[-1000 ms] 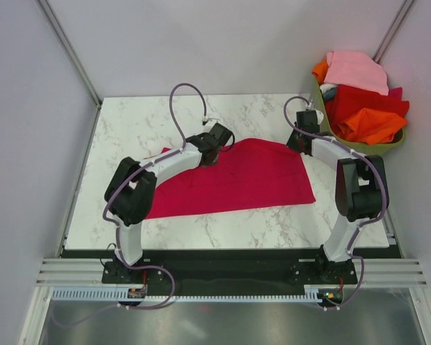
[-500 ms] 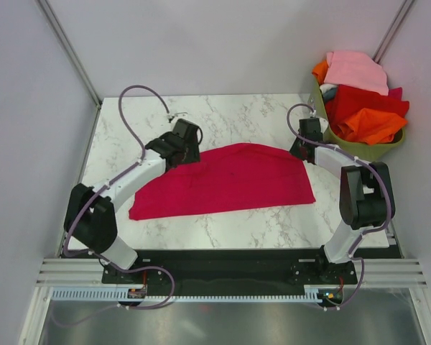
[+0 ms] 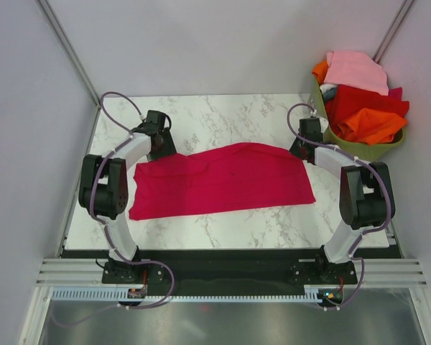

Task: Fold and stack the t-shirts
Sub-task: Fold the tshirt

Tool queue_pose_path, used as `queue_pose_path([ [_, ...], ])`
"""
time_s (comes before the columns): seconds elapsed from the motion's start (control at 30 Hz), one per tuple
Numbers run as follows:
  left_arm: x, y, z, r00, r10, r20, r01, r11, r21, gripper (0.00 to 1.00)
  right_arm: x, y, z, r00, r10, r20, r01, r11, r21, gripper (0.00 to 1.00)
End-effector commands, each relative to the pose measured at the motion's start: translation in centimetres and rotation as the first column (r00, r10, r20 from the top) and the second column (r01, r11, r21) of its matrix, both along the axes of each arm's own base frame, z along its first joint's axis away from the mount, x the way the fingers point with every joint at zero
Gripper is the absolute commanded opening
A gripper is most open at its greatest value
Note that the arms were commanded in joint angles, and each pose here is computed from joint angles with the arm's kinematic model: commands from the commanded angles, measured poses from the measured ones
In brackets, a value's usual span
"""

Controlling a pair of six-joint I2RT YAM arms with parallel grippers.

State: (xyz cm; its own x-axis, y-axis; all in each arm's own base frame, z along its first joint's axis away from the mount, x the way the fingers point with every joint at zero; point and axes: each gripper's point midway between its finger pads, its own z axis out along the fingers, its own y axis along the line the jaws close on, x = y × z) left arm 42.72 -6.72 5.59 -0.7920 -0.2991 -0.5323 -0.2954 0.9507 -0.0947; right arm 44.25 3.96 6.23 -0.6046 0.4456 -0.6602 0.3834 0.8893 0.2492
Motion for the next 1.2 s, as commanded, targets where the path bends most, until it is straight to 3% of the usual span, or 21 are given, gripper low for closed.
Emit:
queue_pose_path([
  [0.0, 3.6, -0.7, 2.1, 0.994, -0.044, 0.101, 0.047, 0.998, -0.037, 0.68, 0.6, -0.4, 1.0, 0.999, -0.017, 0.041, 0.017, 1.0, 0.001, 0.0],
  [0.37, 5.5, 1.0, 2.7, 0.988, -0.016, 0.152, 0.017, 1.0, -0.007, 0.67, 0.7, -0.5, 0.7, 0.999, -0.018, 0.039, 0.019, 1.0, -0.005, 0.0],
  [0.8, 6.1, -0.4, 0.4, 0.99, -0.09, 0.105, 0.096, 0.994, -0.058, 0.55, 0.6, -0.7, 0.8, 0.999, -0.025, 0.039, 0.026, 1.0, -0.008, 0.0],
  [0.97, 5.9, -0.3, 0.6, 0.99, -0.089, 0.106, 0.096, 0.994, -0.055, 0.33, 0.5, -0.6, 0.8, 0.999, -0.022, 0.037, 0.022, 1.0, -0.008, 0.0],
  [1.03, 5.9, -0.2, 1.2, 0.989, -0.087, 0.119, 0.093, 0.995, -0.047, 0.18, 0.6, -0.6, 1.0, 0.999, -0.025, 0.044, 0.026, 1.0, -0.005, 0.0],
  [1.17, 5.9, 0.8, 3.9, 0.982, -0.067, 0.175, 0.069, 0.998, -0.008, 0.04, 1.1, -0.6, 1.5, 0.998, -0.024, 0.053, 0.025, 1.0, -0.003, 0.0],
])
